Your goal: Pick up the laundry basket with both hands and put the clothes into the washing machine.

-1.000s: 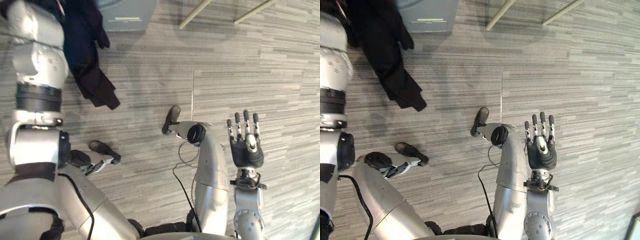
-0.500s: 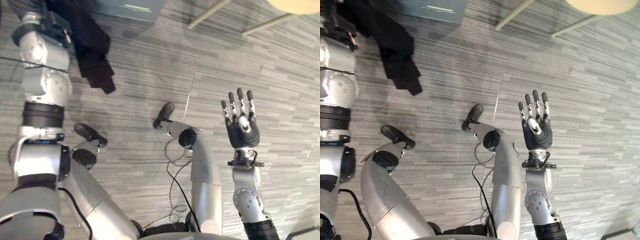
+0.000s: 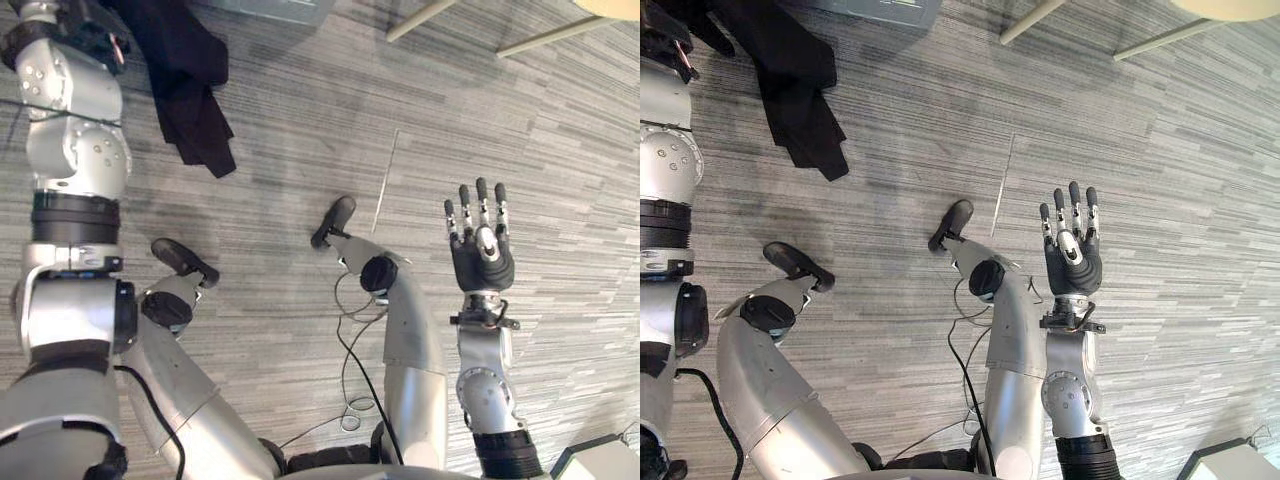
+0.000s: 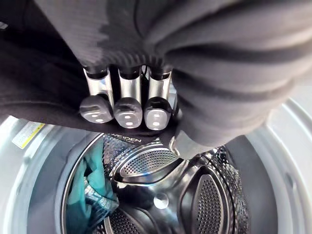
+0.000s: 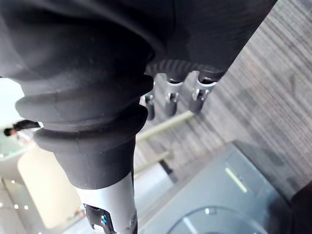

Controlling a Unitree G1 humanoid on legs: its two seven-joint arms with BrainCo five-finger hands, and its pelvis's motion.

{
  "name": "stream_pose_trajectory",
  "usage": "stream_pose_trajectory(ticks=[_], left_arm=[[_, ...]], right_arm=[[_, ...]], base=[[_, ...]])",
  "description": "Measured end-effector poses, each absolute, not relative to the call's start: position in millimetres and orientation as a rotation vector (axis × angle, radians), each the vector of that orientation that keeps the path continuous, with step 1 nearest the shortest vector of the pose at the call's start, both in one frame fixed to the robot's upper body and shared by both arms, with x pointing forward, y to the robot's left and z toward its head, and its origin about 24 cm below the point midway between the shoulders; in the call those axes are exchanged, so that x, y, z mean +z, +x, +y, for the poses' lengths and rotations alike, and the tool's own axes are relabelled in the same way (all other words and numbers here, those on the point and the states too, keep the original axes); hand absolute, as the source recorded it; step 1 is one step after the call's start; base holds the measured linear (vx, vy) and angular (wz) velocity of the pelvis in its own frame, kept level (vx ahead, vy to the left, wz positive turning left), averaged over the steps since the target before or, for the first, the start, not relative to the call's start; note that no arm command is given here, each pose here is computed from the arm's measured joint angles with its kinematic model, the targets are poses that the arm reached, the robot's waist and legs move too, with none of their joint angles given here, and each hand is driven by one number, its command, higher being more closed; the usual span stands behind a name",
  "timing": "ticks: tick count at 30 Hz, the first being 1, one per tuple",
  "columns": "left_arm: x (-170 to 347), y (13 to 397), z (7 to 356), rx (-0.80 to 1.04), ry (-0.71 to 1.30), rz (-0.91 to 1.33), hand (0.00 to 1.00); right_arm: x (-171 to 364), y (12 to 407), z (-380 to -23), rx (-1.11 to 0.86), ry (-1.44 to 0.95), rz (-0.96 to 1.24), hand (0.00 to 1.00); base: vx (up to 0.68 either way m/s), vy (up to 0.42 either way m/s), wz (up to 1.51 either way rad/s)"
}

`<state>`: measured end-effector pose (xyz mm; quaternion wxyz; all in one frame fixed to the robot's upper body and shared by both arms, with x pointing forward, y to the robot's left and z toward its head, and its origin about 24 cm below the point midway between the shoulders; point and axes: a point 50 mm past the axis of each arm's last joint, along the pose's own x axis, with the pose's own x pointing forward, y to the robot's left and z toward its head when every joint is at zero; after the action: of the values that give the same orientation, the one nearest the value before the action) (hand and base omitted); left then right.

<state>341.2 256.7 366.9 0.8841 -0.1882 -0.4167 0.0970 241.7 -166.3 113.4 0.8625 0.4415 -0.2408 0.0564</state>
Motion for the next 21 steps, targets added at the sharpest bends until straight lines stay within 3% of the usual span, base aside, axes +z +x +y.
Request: stream_pose_trajectory(ticks=[5,8,11,14,15,19,21], left_arm=[[356,348,250,0.238,-0.544,-0.836,1.0],[340,341,256,0.276,-0.52,-0.848,1.0],[276,328,247,0.285,-0.478,-0.793,1.0],[184,327,230,0.321,-0.454,-0.533,1.0],[157,326,234,0.346,-0.409,-0.438,1.0],[128,325,228,0.349,-0.399,-0.339,1.0],[106,317,203,0.281,-0.399,-0.278,1.0]], right_arm=[[97,220,-169,0.083,0.9,-0.428,0.0],[92,207,-160,0.105,0.914,-0.374,0.0],[97,189,-118,0.275,0.94,-0.304,0.0],[86,188,-92,0.395,0.889,-0.214,0.0],[75,192,-94,0.382,0.856,-0.177,0.0],[45,206,-115,0.269,0.782,-0.089,0.0],[39,209,-128,0.213,0.748,-0.08,0.0]], base=[[0.0,0.014,0.02],[0.01,-0.056,0.13],[0.05,-0.103,0.18],[0.11,-0.174,0.51],[0.13,-0.169,0.65],[0.13,-0.054,0.37],[0.06,0.125,0.38]])
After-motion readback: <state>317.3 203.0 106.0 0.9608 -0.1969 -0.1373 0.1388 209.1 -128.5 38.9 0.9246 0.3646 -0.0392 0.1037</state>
